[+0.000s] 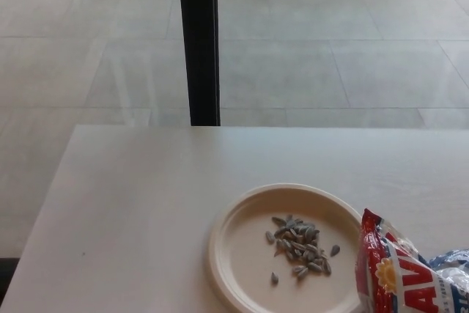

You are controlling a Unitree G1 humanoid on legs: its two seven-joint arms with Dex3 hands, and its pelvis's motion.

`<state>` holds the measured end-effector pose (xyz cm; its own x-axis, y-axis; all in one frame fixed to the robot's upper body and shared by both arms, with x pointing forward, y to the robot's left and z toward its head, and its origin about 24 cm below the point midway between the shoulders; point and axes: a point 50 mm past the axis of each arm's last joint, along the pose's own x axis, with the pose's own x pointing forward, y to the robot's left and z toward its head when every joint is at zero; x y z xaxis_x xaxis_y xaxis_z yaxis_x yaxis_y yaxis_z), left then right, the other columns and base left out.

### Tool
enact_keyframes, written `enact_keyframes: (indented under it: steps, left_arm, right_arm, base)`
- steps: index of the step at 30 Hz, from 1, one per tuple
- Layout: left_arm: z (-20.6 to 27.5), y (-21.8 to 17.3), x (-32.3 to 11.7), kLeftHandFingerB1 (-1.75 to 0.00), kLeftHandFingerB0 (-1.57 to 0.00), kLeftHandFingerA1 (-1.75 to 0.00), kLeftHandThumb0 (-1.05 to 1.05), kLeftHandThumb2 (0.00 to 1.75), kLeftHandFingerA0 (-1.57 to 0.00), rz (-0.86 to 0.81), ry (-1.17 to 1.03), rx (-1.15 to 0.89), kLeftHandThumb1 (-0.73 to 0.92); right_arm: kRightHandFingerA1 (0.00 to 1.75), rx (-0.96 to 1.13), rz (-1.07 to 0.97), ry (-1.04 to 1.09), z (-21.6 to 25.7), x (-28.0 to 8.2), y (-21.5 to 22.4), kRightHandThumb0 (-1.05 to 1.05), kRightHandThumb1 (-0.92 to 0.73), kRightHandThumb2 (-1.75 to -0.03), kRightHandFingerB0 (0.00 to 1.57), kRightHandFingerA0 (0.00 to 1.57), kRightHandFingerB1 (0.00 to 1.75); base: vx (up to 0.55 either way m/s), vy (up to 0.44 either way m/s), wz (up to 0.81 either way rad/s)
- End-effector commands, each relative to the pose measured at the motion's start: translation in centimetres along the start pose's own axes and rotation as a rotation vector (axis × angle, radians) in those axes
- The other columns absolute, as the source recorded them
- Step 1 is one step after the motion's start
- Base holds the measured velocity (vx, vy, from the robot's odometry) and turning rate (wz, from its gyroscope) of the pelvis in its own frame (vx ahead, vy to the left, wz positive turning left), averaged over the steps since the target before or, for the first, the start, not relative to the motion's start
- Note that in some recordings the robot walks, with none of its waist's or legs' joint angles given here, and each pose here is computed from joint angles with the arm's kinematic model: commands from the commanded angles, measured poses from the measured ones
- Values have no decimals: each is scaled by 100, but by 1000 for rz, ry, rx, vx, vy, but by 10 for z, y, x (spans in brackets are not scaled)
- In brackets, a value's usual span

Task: The robot uses its right hand to pick up a bag of sunflower seeds kept in the middle of the desk and tilts it over a plate kept next to it to pour out a few seeds and then puts the bag of seeds back on the desk

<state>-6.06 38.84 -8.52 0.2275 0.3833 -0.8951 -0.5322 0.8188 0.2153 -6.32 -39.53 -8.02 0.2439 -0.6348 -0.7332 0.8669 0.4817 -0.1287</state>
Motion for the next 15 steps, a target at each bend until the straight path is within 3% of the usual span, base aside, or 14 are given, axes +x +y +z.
enact_keyframes:
  steps: [1,2,3,4,6,7,8,9,10,11,14,15]
  left_arm:
    - [11,8,-1,-49,-4,-67,-57,88,-23,30,-14,43,73]
    - [11,8,-1,-58,-11,-63,-32,120,-19,30,-18,24,69]
    - [14,5,1,-58,-12,-64,-33,120,-22,23,-20,28,68]
    - [14,5,1,-51,-3,-67,-58,95,-22,14,-23,26,70]
    - [14,4,1,-51,-5,-70,-60,90,-27,1,-29,17,73]
    - [16,1,3,-51,-5,-70,-60,90,-27,-5,-30,22,73]
    - [15,3,1,-50,-5,-64,-59,91,-17,-9,-33,25,74]
    - [15,4,0,-52,-1,-62,-55,108,-14,-16,-37,76,60]
    - [16,5,0,-52,-1,-61,-55,108,-13,-11,-30,60,60]
    - [16,5,1,-50,-4,-66,-62,89,-19,-8,-27,39,76]
    - [12,9,-2,-47,-3,-60,-63,101,-11,8,-26,76,67]
    - [12,9,-2,-36,-1,-59,-59,74,-10,7,-25,75,81]
  right_arm:
    - [10,-38,50,-78,8,0,5,-44,-68,-60,0,0,25]
    - [15,-63,40,-81,8,0,6,-45,-66,-60,2,0,25]
    - [12,-75,30,-84,8,0,5,-45,-67,-60,1,0,25]
    - [12,-64,39,-84,8,0,5,-44,-67,-60,2,0,25]
    - [14,-52,43,-92,8,-1,5,-44,-66,-60,4,0,25]
    - [14,-47,37,-97,9,-2,3,-44,-66,-60,4,0,25]
    - [12,-44,50,-105,8,-1,7,-44,-67,-60,2,0,25]
    - [12,-48,54,-104,8,0,8,-44,-67,-60,2,0,25]
    - [9,-41,63,-107,6,-1,8,-45,-67,-60,1,0,25]
    - [9,-46,53,-96,4,-2,5,-47,-66,-60,1,0,27]
    - [7,-75,80,-88,4,-2,8,-49,-68,-60,0,0,26]
    - [9,-81,88,-91,5,-2,9,-49,-68,-60,0,0,25]
  base:
    - [0,0,0]
    - [0,0,0]
    - [0,0,0]
    - [0,0,0]
    - [0,0,0]
    - [0,0,0]
    - [0,0,0]
    - [0,0,0]
    - [0,0,0]
    - [0,0,0]
    - [0,0,0]
    - [0,0,0]
